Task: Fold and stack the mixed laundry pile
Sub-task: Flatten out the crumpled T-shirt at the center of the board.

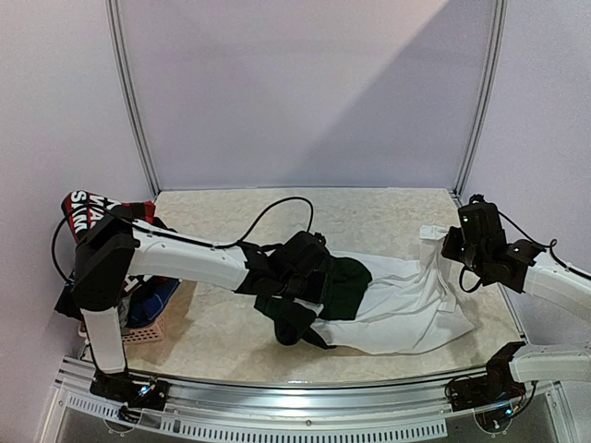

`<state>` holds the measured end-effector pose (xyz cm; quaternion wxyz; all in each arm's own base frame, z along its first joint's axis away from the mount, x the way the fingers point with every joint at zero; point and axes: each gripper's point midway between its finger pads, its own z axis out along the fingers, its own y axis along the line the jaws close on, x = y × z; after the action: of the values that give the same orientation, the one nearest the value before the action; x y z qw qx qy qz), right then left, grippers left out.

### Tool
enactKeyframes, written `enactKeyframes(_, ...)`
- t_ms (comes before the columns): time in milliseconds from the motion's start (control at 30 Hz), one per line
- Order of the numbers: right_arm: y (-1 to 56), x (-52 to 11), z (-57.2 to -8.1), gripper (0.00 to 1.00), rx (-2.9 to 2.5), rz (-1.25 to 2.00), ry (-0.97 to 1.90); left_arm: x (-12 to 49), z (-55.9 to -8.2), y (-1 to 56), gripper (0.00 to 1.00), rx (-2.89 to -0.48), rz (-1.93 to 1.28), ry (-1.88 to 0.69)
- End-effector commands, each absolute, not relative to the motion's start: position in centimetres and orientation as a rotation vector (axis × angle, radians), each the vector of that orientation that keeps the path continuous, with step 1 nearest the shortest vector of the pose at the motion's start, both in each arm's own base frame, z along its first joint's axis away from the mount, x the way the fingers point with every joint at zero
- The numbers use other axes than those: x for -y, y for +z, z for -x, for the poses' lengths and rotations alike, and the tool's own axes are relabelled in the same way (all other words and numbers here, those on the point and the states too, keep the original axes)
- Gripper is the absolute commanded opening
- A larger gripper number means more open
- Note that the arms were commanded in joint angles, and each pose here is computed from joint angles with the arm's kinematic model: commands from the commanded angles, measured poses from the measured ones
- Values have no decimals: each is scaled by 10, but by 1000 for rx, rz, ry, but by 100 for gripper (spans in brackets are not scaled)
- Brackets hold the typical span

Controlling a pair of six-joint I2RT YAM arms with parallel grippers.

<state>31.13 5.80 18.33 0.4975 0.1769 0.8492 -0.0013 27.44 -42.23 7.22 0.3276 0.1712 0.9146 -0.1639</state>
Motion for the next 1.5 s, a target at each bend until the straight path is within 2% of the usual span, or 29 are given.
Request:
enactKeyframes(0,186,-58,-312,0,-2045,-429,11,433,-270,55,50,-2423,-469,-447)
enactKeyframes(233,183,-58,-312,0,-2047,-429,9,434,-271,43,49,-2445,-457,-431)
enactKeyframes(333,183,-58,-312,0,-2047,-429,9,440,-272,37,45,-2448,-463,-440)
enactKeyframes(400,182,-58,-312,0,-2049,-428,9,443,-274,36,37,-2442,-462,-442)
enactKeyframes(533,181,-58,-312,0,-2051,-429,8,449,-279,40,3,-2398,-452,-478)
enactKeyframes(567,181,-58,-312,0,-2050,-430,10,449,-279,41,0,-2387,-451,-481)
enactKeyframes(900,175,-55,-313,0,-2031,-452,0,422,-292,52,0,-2248,-432,-469)
enactKeyframes(1467,204,-57,-309,0,-1979,-473,85,393,-279,136,0,-2116,-437,-537)
